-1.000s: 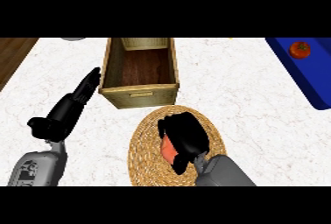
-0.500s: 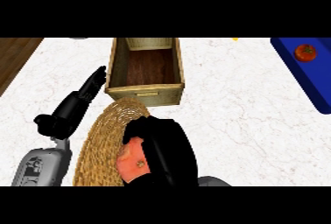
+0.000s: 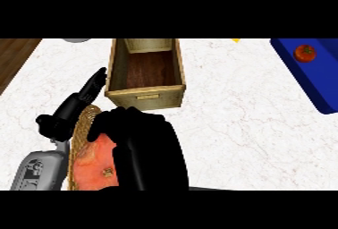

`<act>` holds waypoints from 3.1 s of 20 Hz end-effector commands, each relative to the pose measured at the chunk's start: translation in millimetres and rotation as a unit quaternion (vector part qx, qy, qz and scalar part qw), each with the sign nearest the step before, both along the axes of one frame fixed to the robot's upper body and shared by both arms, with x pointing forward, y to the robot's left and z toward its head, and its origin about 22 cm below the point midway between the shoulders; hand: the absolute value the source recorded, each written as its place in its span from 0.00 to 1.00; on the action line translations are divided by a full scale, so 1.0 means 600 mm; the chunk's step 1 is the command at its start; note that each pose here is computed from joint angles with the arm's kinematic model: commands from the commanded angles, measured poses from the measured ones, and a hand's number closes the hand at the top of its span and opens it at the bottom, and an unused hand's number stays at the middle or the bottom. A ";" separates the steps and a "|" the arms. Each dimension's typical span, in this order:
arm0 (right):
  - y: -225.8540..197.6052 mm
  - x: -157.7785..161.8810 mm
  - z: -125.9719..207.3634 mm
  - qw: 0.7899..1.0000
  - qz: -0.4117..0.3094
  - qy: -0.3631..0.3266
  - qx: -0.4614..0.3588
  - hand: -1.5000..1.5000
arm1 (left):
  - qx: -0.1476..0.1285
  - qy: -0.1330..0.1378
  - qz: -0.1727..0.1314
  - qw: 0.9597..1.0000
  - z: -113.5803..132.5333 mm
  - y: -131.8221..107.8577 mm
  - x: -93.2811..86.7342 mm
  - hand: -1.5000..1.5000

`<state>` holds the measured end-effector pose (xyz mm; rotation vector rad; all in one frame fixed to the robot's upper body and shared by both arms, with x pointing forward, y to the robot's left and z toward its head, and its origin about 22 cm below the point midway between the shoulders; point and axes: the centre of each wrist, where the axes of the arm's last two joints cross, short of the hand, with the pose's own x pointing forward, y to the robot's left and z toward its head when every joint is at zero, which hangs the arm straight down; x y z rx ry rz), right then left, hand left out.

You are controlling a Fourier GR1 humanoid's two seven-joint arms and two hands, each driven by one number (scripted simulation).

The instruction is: Pick the squash from the placemat and place it in the basket

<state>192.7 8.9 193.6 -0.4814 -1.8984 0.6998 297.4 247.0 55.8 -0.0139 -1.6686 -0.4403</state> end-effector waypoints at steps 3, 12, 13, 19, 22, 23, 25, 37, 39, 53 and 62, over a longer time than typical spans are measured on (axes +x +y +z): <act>0.042 0.010 0.065 0.997 -0.079 0.012 -0.002 1.00 | -0.002 -0.003 0.009 1.000 -0.006 -0.009 0.003 0.50; 0.091 0.090 0.163 0.985 -0.170 -0.001 0.020 1.00 | -0.011 -0.003 -0.009 1.000 0.007 -0.010 0.007 0.50; 0.094 0.101 0.173 0.983 -0.181 -0.010 0.035 1.00 | 0.002 -0.011 -0.009 1.000 0.007 -0.011 0.004 0.50; 0.102 0.156 0.227 0.968 -0.237 -0.025 0.079 1.00 | 0.001 -0.008 -0.003 1.000 0.000 -0.004 -0.004 0.50; 0.106 0.188 0.255 0.961 -0.262 -0.038 0.079 1.00 | -0.006 -0.015 0.002 1.000 0.018 -0.007 0.006 0.50; 0.111 0.186 0.252 0.962 -0.263 -0.025 0.075 1.00 | -0.002 -0.016 0.001 1.000 -0.008 -0.027 0.001 0.50; 0.107 0.207 0.260 0.958 -0.276 -0.015 0.075 1.00 | 0.002 -0.015 0.011 1.000 0.005 0.006 -0.006 0.50; 0.080 0.298 0.151 0.957 -0.284 0.001 0.061 1.00 | -0.003 -0.016 0.010 1.000 -0.002 0.000 -0.029 0.50; 0.063 0.317 0.125 0.957 -0.286 -0.024 0.054 1.00 | 0.003 -0.019 0.024 1.000 -0.006 0.011 -0.030 0.50; 0.036 0.360 0.103 0.944 -0.308 -0.073 0.095 0.00 | -0.012 -0.018 0.018 1.000 0.001 0.035 -0.036 0.50; 0.026 0.353 0.131 0.939 -0.265 -0.103 0.191 0.00 | 0.001 -0.018 0.038 0.999 -0.008 0.040 -0.004 0.50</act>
